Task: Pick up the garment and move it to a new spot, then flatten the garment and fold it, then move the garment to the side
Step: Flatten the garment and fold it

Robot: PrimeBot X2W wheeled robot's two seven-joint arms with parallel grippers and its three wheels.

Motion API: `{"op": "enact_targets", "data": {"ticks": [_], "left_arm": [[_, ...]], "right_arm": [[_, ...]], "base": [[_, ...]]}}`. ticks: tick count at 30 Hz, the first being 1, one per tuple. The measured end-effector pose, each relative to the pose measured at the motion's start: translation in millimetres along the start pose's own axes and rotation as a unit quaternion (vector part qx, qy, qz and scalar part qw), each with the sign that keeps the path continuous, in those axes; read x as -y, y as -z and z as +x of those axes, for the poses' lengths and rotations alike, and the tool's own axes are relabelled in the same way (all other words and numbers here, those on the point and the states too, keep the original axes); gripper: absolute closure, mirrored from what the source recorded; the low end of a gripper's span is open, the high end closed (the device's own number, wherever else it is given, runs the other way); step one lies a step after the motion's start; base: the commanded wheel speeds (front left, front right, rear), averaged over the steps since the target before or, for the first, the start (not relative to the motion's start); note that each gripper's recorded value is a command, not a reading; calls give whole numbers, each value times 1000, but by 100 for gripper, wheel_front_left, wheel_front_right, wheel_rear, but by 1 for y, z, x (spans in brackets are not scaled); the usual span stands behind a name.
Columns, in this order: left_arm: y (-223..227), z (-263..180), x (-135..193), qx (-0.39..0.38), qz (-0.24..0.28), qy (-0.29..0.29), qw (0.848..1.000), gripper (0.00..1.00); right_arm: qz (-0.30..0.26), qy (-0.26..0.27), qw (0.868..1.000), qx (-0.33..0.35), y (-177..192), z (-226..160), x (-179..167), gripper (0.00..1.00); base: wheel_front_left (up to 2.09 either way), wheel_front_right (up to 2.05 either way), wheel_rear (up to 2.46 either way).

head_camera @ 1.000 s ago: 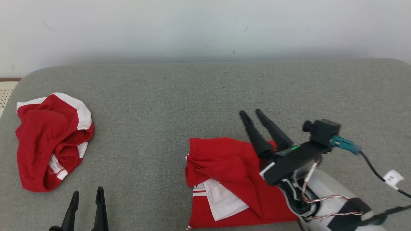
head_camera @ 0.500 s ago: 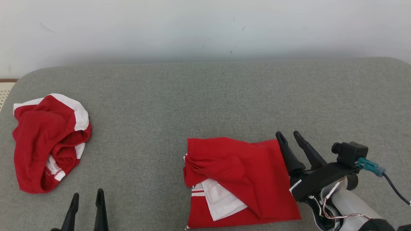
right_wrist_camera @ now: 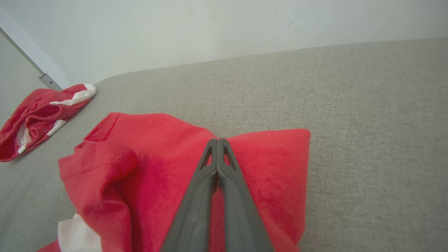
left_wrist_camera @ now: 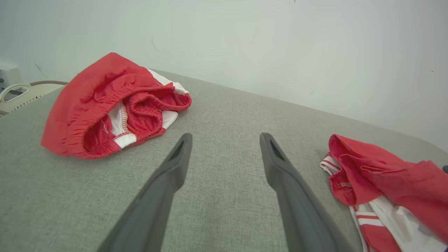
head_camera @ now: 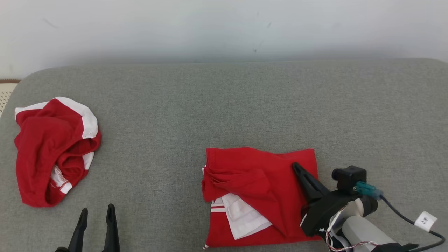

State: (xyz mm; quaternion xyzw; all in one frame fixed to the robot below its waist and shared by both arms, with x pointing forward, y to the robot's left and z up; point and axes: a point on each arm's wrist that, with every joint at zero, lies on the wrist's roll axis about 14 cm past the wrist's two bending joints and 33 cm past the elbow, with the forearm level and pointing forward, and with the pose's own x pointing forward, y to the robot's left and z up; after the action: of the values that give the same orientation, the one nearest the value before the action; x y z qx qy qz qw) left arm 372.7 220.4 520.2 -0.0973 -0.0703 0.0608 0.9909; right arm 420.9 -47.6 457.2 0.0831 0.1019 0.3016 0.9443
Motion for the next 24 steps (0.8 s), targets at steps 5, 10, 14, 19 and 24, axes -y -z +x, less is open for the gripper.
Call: {"op": "enact_targets", "data": {"ticks": [5,10,14,19,24], "left_arm": [[0,1,-1,0,1,-3,1000,0],[1,1,-7,-2,3,-11,1000,0],[2,1,-9,-3,4,-14,1000,0],[1,2,-10,-1,4,-15,1000,0],[-2,1,-11,2,5,-18,1000,0]], "right_arm": [[-32,-8,999,-25,14,6,-2,100],[-40,-24,998,-33,23,14,-14,100],[-37,-34,998,-36,28,16,-24,100],[-29,-60,997,-35,32,18,-46,100],[-25,-85,995,-40,38,14,-67,100]], "base": [[0,0,0],[0,0,0],[0,0,0],[0,0,0],[0,0,0]]}}
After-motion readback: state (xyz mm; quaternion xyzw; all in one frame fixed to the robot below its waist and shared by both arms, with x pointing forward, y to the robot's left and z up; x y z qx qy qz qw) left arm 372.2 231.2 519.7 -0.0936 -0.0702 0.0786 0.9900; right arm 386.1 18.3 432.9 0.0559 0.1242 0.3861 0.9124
